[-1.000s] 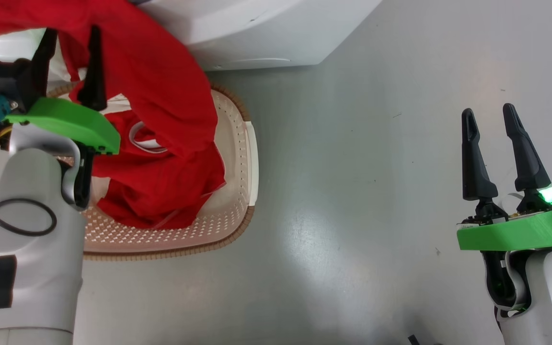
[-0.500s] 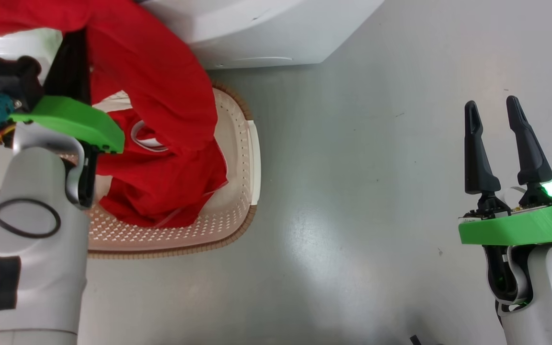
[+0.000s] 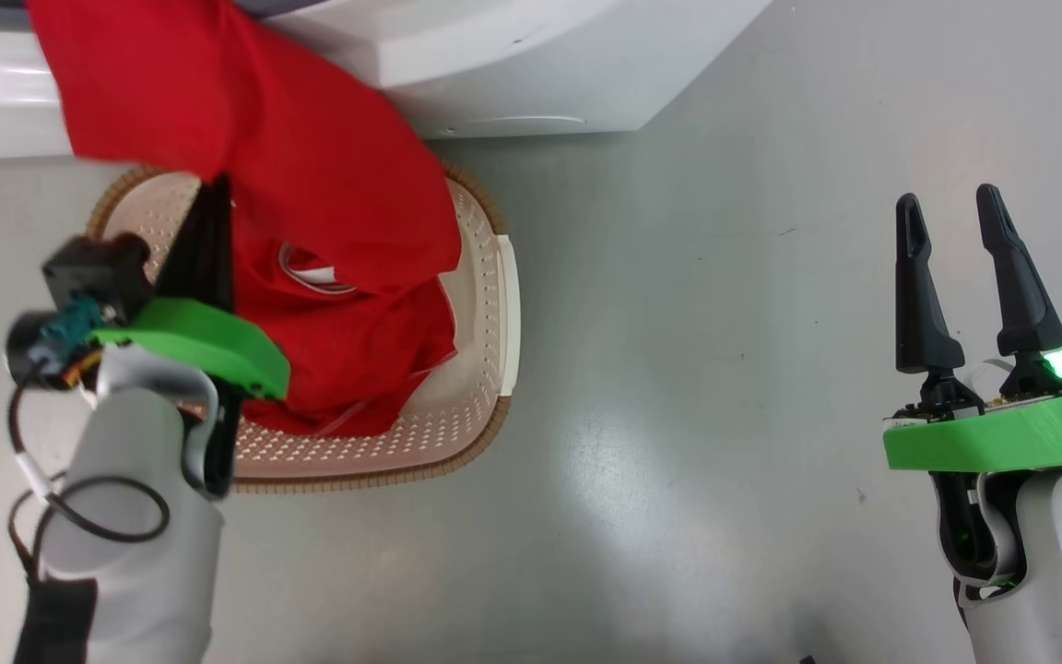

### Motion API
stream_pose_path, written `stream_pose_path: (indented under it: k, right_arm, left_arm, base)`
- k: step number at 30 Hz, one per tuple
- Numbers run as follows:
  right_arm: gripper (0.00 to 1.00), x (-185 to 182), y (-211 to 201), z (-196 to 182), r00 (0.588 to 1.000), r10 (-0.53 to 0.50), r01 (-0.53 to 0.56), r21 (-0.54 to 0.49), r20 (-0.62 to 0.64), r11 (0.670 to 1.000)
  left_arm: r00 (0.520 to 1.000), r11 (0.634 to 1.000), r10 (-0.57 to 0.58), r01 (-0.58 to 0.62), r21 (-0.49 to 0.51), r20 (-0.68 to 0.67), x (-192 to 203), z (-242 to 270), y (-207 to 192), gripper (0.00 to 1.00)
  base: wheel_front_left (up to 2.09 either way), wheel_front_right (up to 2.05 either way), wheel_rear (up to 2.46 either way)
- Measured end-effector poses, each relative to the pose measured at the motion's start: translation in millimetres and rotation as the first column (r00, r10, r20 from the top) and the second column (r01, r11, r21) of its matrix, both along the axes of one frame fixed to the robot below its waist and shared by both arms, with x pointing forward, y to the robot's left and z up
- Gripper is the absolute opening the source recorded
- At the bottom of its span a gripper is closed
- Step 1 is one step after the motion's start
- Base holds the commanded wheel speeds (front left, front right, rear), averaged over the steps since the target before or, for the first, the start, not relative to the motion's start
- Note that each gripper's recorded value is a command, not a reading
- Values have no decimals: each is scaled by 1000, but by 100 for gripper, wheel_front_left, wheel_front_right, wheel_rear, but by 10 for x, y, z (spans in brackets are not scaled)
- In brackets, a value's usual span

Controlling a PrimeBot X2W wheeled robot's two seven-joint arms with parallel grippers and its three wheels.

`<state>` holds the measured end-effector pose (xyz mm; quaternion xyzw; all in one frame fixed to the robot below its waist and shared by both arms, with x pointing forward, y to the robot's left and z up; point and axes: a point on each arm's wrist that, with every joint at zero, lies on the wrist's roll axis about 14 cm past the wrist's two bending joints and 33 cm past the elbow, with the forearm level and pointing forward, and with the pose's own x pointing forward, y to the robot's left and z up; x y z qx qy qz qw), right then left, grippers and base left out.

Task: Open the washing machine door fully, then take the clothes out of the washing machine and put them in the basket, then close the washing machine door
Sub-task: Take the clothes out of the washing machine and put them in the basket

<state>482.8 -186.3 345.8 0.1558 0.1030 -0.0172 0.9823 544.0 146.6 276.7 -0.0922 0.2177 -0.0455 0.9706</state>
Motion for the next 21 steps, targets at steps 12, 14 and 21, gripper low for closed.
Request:
stream_pose_path:
  k: [12, 14, 21]
  right_arm:
    - [100, -2, 2, -28, 1000, 0, 0, 0, -6, 1000]
    - [100, -3, 1, -39, 1000, 0, 0, 0, -8, 1000]
    - [100, -7, -4, -48, 1000, -1, 1, -1, -11, 1000]
  left_arm:
    - [983, 1000, -4, 4, -4, -186, -535, -470, -43, 0]
    - [974, 1000, -17, 17, -3, -225, -633, -560, -73, 0]
    - [959, 999, -38, 36, -13, -282, -784, -682, -144, 0]
  base:
    - [0, 0, 0]
    - [0, 0, 0]
    - [0, 0, 0]
